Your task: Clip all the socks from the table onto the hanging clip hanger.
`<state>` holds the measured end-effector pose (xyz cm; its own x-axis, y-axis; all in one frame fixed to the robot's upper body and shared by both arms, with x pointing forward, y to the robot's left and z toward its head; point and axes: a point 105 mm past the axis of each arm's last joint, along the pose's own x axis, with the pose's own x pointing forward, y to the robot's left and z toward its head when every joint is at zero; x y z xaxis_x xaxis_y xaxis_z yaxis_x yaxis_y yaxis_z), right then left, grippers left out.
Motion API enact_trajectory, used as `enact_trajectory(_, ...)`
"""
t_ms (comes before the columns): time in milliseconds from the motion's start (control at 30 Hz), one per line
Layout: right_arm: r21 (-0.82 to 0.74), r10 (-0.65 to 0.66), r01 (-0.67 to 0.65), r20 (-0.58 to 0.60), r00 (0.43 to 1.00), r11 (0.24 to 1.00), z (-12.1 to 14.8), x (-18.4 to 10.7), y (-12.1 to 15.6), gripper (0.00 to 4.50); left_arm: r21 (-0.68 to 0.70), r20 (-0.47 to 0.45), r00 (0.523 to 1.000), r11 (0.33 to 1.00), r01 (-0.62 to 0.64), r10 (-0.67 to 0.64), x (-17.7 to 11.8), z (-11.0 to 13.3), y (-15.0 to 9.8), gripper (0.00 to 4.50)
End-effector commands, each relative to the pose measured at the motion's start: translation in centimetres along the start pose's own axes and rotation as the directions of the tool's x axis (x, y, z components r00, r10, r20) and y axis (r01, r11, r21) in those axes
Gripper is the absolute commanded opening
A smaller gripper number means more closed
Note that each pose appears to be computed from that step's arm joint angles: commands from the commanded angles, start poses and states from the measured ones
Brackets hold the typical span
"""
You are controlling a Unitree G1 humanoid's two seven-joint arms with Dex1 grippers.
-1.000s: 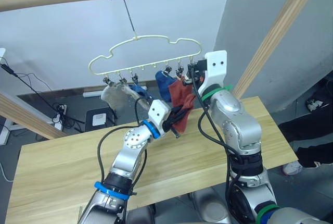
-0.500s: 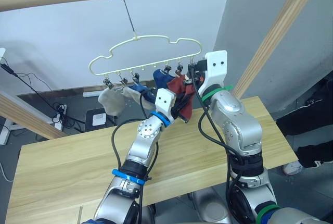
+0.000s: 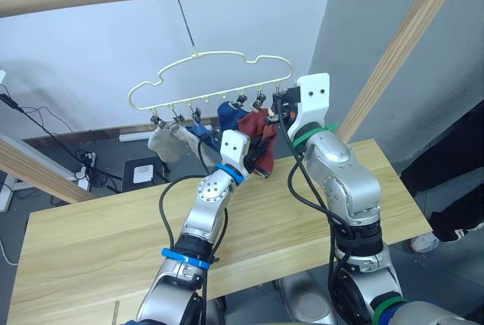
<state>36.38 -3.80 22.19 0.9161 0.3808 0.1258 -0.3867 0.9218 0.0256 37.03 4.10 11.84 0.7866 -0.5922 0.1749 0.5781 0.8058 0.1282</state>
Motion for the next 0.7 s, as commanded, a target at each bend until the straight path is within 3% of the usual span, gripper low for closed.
enact_trajectory(33,0.0,0.002,-0.002,0.055,0.999,1.0,1.3,-0.3,0.2,0.0,-0.008,0.064,0.998,1.0,-0.002,0.002,0.4,1.7,-0.4,0.07)
enact_trajectory(700,-0.006,0.0,0.0,0.049,0.999,1.0,1.0,-0.3,0.3,0.0,-0.06,0.112,0.993,0.998,-0.032,0.039,0.7,3.0,-0.2,0.07)
